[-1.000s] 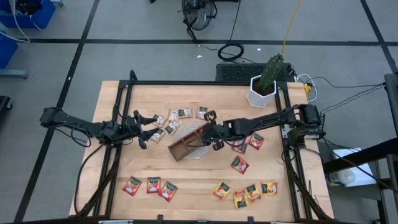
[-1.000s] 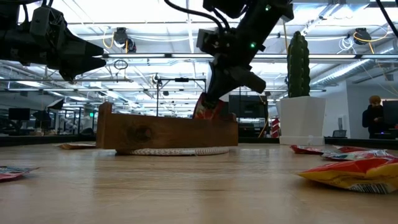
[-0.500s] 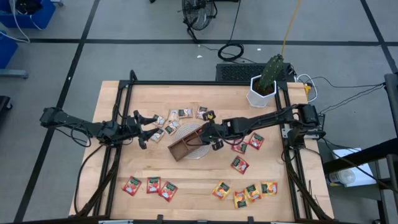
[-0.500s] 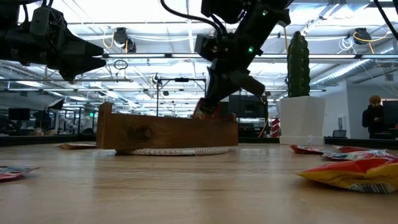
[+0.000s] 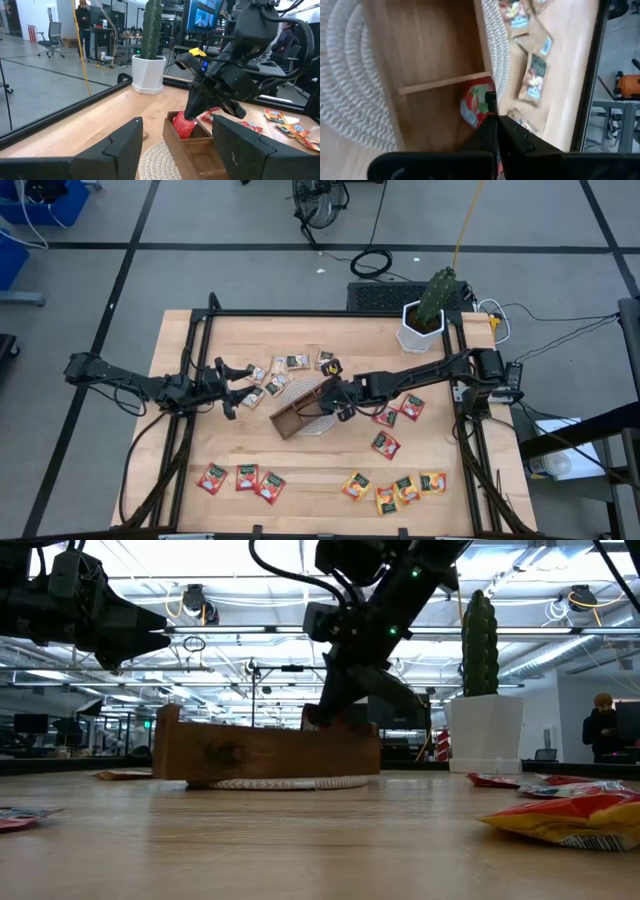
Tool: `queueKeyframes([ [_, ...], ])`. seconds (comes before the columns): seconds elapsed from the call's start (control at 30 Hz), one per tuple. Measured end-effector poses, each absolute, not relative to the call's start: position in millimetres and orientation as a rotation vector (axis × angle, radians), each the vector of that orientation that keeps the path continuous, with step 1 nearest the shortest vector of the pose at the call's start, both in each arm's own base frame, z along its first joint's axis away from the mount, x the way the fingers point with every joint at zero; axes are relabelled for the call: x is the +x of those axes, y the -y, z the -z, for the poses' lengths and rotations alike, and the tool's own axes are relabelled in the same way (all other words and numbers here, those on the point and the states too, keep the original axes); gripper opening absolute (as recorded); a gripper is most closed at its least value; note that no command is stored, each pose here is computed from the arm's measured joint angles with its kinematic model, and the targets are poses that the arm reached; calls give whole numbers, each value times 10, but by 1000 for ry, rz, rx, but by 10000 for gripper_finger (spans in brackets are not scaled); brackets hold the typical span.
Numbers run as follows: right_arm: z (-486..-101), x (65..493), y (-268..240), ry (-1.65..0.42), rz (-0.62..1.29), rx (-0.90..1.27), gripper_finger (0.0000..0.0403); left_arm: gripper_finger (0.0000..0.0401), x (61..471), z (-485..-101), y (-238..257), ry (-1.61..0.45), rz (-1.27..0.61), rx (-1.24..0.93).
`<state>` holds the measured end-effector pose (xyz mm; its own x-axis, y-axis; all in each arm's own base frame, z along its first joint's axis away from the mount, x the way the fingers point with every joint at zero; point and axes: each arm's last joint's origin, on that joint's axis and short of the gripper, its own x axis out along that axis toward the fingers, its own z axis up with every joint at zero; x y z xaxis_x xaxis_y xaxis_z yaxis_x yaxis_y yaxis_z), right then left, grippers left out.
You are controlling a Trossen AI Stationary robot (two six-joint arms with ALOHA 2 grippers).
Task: Pick & Place Tea
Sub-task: Put the red tea bag into the right section of the wood organizer, then adjust the wood organizer
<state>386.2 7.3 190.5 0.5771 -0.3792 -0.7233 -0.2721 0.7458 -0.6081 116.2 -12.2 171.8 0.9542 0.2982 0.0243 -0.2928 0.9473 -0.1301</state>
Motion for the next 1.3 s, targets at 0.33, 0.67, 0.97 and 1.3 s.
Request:
queueKeyframes([
  [0.33, -1922, 3892, -67, -937, 84, -745, 43, 239, 1162, -1720, 121, 45, -301, -126],
  [0.67, -1968, 3944, -58, -860, 142, -687, 130, 239, 1162, -1718, 121, 44, -301, -126],
  [0.97, -2018, 3989, -2, -800, 198, -678, 157, 239, 1162, -1719, 122, 44, -301, -126],
  [1.3, -2256, 3880, -1, -809, 439, -755, 153, 239, 1162, -1718, 122, 44, -301, -126],
])
